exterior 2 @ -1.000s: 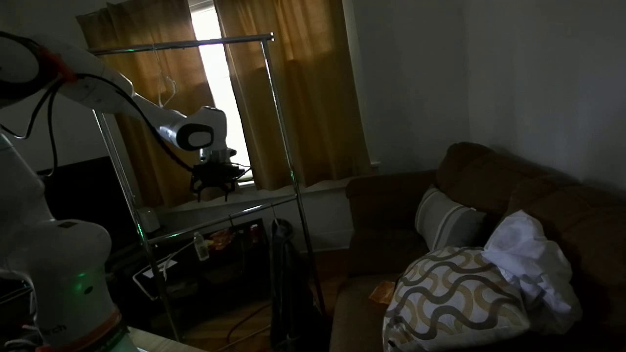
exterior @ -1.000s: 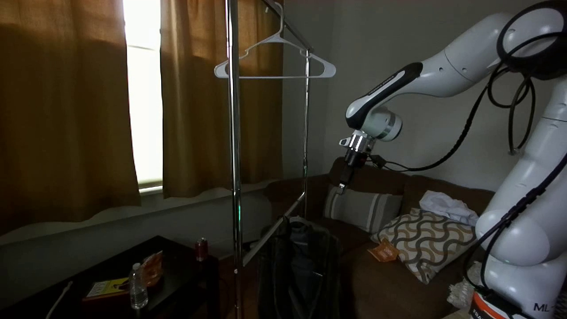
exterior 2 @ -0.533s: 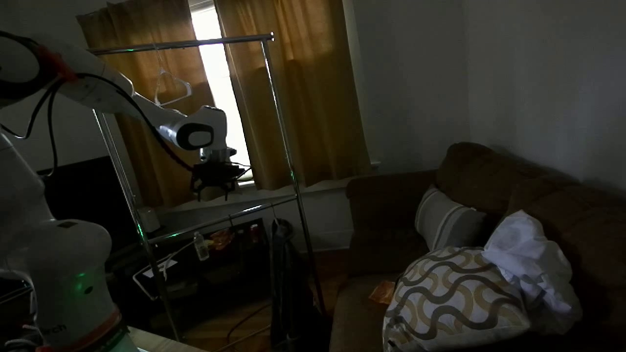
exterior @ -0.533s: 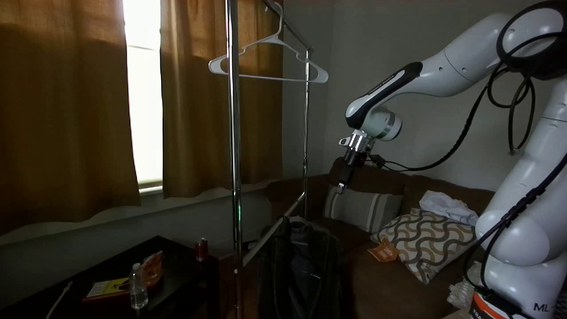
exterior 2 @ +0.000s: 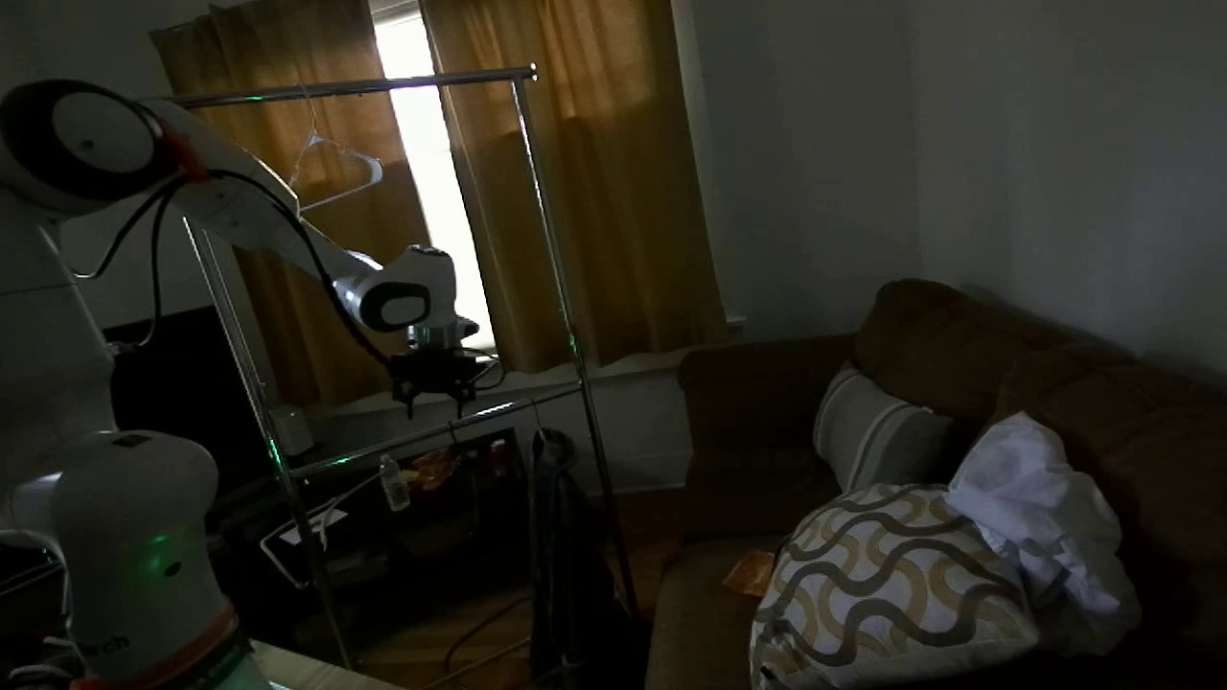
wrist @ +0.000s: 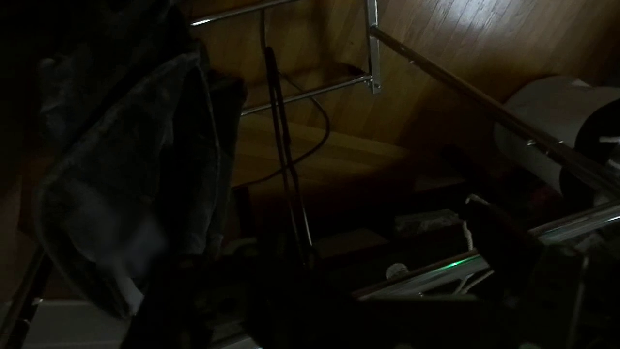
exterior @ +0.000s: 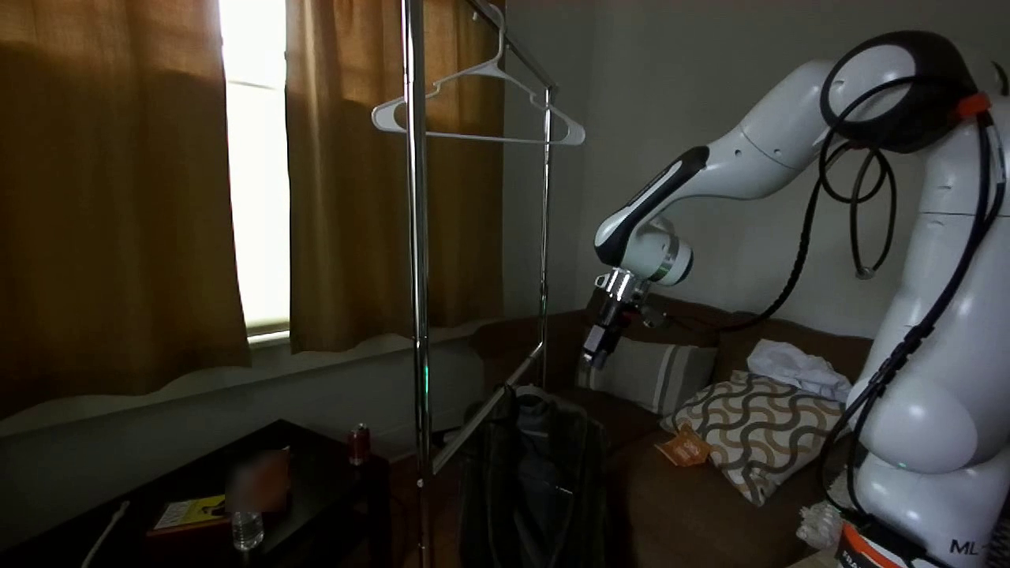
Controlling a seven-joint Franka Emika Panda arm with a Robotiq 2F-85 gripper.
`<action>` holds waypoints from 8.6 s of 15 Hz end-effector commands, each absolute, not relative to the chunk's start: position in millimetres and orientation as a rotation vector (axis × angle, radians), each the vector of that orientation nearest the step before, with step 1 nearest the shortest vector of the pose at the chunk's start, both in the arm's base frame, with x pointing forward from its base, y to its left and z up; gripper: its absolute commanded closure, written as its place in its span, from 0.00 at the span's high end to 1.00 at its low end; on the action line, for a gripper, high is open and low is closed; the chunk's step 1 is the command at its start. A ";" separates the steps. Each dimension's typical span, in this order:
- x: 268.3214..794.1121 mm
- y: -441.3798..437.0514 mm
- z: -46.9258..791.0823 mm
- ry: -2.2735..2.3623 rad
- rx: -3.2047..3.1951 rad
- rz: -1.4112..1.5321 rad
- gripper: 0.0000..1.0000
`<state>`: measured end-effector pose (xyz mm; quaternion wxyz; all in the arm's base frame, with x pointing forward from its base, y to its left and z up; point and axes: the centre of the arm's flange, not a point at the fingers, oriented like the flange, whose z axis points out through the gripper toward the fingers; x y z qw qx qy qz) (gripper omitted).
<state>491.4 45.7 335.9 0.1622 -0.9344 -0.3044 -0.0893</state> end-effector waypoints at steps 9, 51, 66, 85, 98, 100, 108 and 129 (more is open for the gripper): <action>557.0 104.7 227.8 -0.633 -2.666 -0.439 1.00; 613.6 156.9 150.3 -0.827 -2.640 -0.525 0.42; 595.4 150.6 174.6 -0.956 -2.608 -0.510 0.02; 508.7 92.5 293.4 -0.917 -2.882 -0.359 0.02; 471.4 81.7 371.3 -0.820 -3.071 0.030 0.02; 464.5 84.1 387.3 -0.815 -3.110 0.053 0.02; 427.2 104.9 450.0 -0.775 -3.253 -0.032 0.02; 433.8 91.8 536.3 -0.710 -3.312 -0.319 0.02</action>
